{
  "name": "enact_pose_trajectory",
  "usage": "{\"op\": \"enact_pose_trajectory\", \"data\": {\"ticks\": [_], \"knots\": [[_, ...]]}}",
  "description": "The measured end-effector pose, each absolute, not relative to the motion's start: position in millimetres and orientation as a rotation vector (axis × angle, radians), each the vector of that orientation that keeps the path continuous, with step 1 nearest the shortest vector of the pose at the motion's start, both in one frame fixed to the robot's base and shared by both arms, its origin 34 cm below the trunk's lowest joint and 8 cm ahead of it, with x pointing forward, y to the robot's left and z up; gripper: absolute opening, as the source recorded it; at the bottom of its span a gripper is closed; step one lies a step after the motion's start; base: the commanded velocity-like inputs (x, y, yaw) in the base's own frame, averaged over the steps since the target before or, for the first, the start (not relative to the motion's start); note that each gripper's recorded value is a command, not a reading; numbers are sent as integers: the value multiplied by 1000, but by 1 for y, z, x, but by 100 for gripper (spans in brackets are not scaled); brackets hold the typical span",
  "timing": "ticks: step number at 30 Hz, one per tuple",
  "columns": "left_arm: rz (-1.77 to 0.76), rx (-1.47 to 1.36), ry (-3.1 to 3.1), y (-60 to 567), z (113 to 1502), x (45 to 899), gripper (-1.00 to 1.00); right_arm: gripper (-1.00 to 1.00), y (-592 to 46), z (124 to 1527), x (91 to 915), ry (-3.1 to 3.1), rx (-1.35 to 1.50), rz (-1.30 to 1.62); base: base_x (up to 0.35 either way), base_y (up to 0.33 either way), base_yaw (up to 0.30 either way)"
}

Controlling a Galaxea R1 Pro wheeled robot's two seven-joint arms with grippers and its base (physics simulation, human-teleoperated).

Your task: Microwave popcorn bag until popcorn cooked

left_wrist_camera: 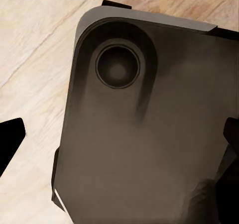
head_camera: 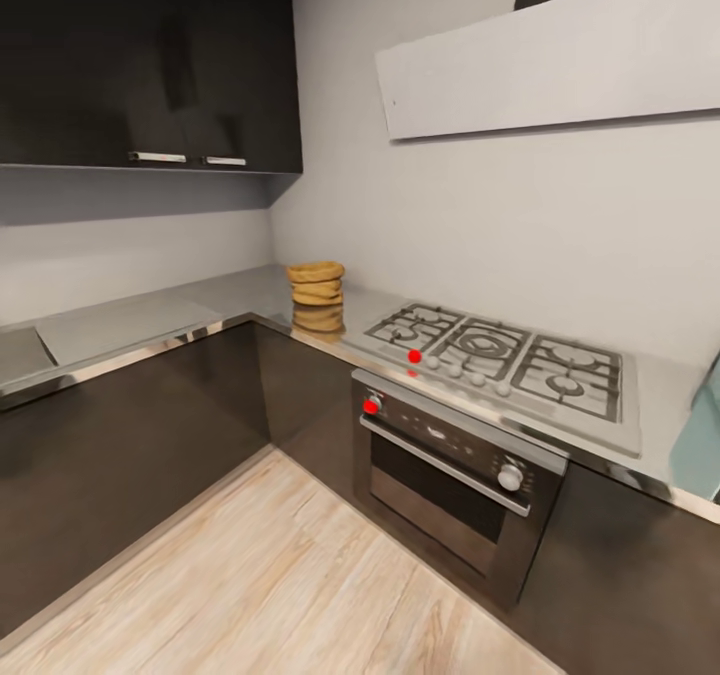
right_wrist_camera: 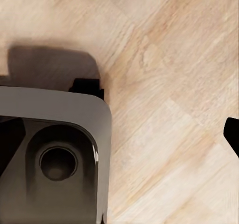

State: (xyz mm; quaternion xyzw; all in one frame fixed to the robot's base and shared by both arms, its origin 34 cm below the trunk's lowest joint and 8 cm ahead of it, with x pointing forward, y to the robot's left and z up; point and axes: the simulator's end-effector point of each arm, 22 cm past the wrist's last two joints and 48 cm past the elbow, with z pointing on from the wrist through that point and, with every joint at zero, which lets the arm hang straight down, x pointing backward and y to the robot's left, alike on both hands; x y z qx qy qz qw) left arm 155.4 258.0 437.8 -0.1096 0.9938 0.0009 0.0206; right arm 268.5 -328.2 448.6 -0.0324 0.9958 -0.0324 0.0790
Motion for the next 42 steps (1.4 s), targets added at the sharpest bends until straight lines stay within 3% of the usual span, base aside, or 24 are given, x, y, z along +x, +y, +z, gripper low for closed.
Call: {"op": "enact_pose_trajectory", "data": {"ticks": [42], "knots": [[2, -340, 3082, 257, 438, 155, 100, 100, -326, 446, 250, 2983, -105, -90, 213, 149, 0]]}}
